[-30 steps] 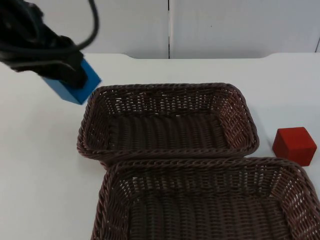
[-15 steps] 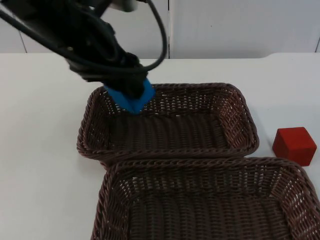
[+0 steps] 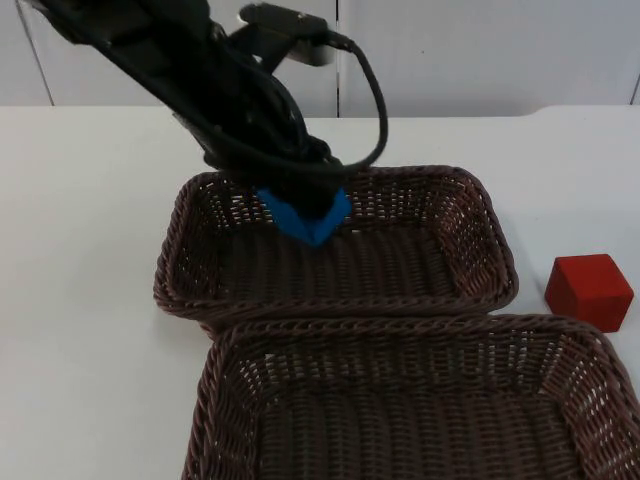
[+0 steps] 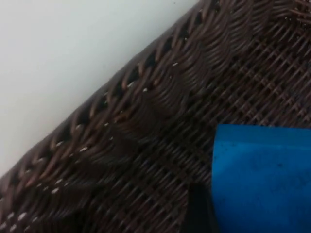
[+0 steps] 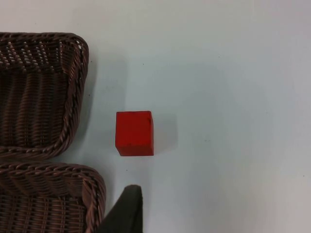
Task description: Pick up one cube with the left hand and place it into the upper basket. Pick up one cube with the right hand and place it into the lower basket.
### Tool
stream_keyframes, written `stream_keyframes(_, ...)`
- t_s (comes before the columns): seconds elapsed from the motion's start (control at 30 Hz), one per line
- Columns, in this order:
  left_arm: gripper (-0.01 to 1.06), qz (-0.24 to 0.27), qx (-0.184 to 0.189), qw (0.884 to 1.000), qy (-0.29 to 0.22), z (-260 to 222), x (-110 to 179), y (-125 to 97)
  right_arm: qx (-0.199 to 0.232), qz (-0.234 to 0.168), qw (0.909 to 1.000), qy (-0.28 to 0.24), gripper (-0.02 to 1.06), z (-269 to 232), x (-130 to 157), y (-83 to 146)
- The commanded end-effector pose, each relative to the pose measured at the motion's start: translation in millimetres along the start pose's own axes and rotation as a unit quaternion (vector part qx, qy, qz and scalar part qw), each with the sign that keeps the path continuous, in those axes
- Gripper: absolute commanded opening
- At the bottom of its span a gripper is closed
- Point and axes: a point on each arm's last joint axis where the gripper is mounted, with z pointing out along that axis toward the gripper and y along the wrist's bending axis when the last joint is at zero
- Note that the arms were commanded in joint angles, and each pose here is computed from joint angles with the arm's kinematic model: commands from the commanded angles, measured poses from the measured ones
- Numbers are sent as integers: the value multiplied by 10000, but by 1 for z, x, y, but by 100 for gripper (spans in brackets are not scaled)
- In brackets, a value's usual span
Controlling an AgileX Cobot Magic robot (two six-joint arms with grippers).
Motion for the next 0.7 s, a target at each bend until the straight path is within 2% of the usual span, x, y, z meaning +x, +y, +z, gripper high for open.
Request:
stream_keyframes(0.0,0,5,30,10000,-33,6,-3,-5,23,-41,9999,-93,105,-1,-2,-1)
stream_keyframes(0.53,0,-5,53,9998,216,36,10,-7,23,-41,9999,-93,105,-1,-2,-1)
stream_keyframes(0.6,4,-5,53,9998,216,36,10,-7,23,-41,9999,-93,105,-1,-2,-1)
stream_keyframes(0.67,17,-5,53,9998,216,36,10,-7,23,-41,9999,-93,105,-1,-2,-1)
